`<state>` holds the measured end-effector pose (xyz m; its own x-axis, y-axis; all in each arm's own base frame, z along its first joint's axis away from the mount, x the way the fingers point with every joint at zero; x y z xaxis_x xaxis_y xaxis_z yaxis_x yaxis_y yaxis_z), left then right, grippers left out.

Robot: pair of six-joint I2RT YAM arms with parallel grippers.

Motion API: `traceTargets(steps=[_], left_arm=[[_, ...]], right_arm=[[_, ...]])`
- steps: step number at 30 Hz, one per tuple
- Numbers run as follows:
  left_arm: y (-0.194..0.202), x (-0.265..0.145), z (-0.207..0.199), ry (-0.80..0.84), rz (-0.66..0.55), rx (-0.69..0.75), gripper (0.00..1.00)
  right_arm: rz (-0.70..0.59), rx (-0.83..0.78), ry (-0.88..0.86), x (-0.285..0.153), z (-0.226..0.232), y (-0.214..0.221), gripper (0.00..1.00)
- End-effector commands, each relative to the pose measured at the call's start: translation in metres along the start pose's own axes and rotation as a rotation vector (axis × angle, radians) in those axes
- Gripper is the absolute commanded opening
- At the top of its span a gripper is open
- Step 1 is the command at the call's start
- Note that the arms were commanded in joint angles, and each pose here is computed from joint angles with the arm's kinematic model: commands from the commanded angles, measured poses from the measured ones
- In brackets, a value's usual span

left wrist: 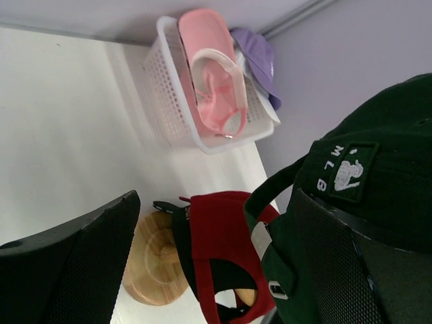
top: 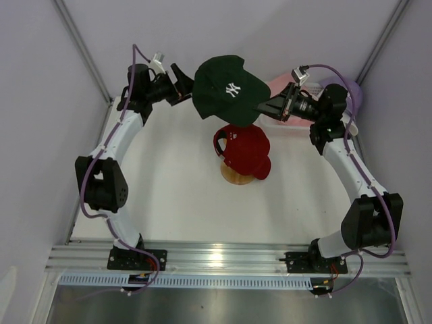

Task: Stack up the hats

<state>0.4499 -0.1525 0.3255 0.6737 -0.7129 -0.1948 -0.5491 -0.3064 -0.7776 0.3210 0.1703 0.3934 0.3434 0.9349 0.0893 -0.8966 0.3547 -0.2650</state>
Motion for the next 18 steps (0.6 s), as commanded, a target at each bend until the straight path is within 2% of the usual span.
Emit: traceTargets(steps=[1,9,14,18], left_arm=[[-0.012,0.001,-0.013,0.106,0.023,0.006,0.98],[-0.008,0.002,-0.021,0.232,0.079,-0.002,0.97],[0.002,0.0,-0.014,0.272,0.11,-0.054,0.96],[-0.006,-0.005,-0.021,0.336,0.089,-0.009,0.96]], right_arm=[[0.03,-0.097,-0.059,0.005,0.025,0.0,0.0],[0.042,-0.124,-0.091,0.007,0.04,-0.001,0.0],[0.053,-0.14,-0.117,0.008,0.05,0.0,0.0],[0.061,-0.141,-0.116,0.011,0.049,0.001,0.0]])
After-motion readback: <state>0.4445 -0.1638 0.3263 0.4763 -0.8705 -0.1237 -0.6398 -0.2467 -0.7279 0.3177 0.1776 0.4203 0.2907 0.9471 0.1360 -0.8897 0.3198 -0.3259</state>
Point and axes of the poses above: each gripper's point midway between its finger pads, its own x axis out along the fingers, its own z axis along the line the jaws close on, y = z × x, the point moved 6 cm from there along -x, back along the fingers, and after that the axes turned 14 degrees about x, right-handed, at the moved point
